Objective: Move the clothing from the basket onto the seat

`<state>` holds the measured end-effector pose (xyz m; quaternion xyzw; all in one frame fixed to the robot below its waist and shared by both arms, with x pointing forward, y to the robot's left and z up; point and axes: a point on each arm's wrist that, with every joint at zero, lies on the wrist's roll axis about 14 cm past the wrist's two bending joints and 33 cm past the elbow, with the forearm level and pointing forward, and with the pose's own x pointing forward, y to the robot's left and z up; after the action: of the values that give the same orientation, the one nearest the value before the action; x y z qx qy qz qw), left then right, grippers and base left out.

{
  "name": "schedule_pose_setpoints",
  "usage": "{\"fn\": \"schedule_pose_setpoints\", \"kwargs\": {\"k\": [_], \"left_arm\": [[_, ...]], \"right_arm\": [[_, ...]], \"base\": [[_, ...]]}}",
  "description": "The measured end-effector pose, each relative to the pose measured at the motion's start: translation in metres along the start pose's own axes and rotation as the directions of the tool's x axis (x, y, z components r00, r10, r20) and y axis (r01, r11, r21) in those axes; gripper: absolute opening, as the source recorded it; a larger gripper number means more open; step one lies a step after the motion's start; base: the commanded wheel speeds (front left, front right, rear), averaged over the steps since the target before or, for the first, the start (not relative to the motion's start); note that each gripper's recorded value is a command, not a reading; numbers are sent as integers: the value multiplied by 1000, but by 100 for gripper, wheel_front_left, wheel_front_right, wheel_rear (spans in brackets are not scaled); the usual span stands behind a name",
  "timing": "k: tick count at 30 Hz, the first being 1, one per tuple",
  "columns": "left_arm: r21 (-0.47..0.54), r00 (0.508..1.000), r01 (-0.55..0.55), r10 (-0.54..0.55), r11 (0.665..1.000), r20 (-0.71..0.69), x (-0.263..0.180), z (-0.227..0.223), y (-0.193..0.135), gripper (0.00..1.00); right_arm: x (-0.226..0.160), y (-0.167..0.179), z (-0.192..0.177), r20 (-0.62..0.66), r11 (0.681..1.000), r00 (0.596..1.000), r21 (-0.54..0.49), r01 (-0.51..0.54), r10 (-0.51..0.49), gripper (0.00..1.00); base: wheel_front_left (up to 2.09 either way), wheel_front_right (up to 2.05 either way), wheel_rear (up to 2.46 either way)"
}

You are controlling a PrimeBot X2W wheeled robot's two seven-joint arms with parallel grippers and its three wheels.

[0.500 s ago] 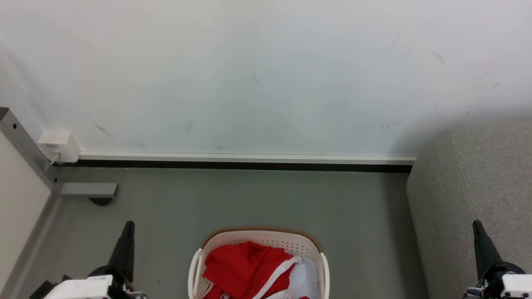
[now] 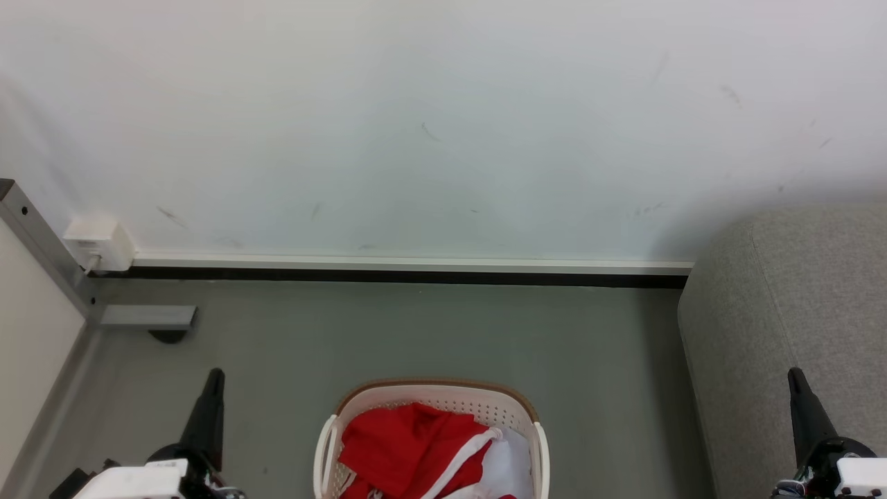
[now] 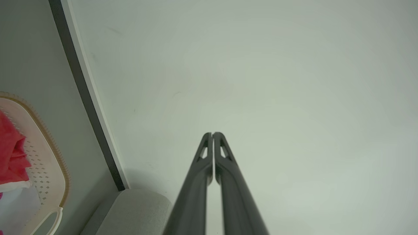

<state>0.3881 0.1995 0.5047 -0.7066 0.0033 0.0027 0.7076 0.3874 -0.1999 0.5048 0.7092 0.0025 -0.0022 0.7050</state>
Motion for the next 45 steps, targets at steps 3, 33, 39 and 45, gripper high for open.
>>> {"fn": "schedule_pose_setpoints", "kwargs": {"k": [3,33,39,45], "left_arm": [[0,1000,0,0,1000,0,0,0,0,0],[209,994,-107,101,972,37,-12,-4,32,100],[331,995,-103,95,938,38,-12,-6,29,100],[451,995,-100,92,887,39,-11,-8,27,100]], "right_arm": [[0,0,0,0,1000,1000,0,0,0,0],[-10,-16,-21,-21,942,999,-332,41,-51,100],[-9,-9,-28,-42,877,999,-480,6,-29,100],[-8,-4,-33,-61,795,998,-606,-29,-10,100]], "base": [[0,0,0],[0,0,0],[0,0,0],[0,0,0]]}}
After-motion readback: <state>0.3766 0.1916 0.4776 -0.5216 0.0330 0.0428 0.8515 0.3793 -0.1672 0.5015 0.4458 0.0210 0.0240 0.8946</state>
